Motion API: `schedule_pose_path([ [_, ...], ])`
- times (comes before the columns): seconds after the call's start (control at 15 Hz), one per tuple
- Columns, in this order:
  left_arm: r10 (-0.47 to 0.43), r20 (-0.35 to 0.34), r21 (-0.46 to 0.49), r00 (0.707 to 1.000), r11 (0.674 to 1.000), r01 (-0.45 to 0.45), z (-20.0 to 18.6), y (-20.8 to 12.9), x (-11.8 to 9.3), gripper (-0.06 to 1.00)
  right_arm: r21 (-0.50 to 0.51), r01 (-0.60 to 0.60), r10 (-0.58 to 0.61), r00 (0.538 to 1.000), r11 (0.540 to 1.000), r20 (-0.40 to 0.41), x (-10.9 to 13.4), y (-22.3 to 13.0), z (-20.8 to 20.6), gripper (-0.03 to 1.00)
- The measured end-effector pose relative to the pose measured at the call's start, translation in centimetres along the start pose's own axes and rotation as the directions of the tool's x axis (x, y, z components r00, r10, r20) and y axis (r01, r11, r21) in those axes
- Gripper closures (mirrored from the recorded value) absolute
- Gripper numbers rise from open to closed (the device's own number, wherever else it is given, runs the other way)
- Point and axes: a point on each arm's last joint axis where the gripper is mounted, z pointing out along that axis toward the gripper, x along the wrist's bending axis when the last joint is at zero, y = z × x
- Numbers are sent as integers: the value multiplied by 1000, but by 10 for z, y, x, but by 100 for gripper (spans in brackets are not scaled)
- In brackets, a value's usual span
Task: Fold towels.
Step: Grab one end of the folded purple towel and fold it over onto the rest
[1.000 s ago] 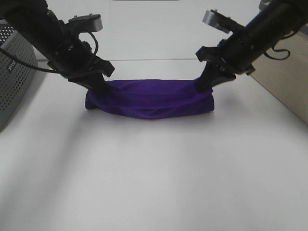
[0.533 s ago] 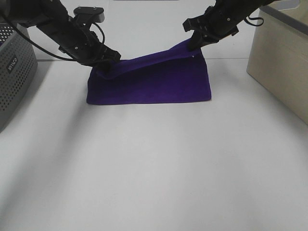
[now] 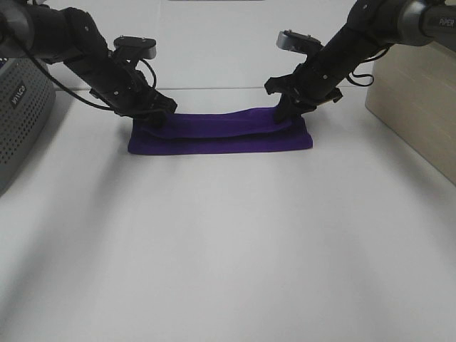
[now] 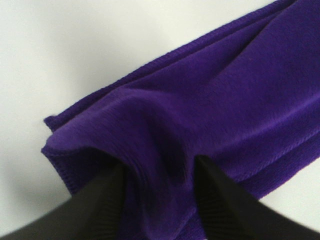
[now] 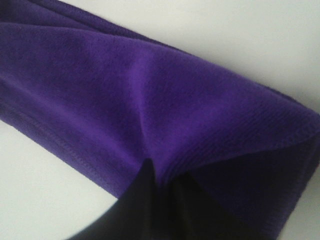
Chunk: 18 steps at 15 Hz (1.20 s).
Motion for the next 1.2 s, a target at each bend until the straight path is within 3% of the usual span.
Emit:
schedule_pose_path([
  [0.13,-63,-1,16,998,998,63,-4,0,8,24,36,0,0,1000,999,-10,0,-4,1,51],
  [0.27,-107,18,61,994,993,105,-16,7,14,13,89,-7,10,999,996,-31,2,-8,1,12],
  [0.33,-120,30,85,992,989,117,-24,13,18,12,110,-1,6,999,994,-43,5,-8,-3,5],
  [0.53,-190,87,165,978,971,174,-45,23,45,11,137,72,-66,997,988,-51,22,3,-41,-1],
  [0.67,-258,151,231,954,948,220,-35,15,64,11,104,103,-104,995,989,3,33,14,-74,-1],
  [0.73,-305,207,293,930,926,239,-9,0,74,11,74,76,-80,995,994,57,40,19,-98,-1],
  [1.13,-390,307,314,868,903,295,20,-9,69,14,29,49,-52,994,998,101,51,23,-129,-1],
  [1.2,-384,315,315,868,905,286,23,-8,63,14,25,51,-54,993,998,101,52,23,-131,-1],
])
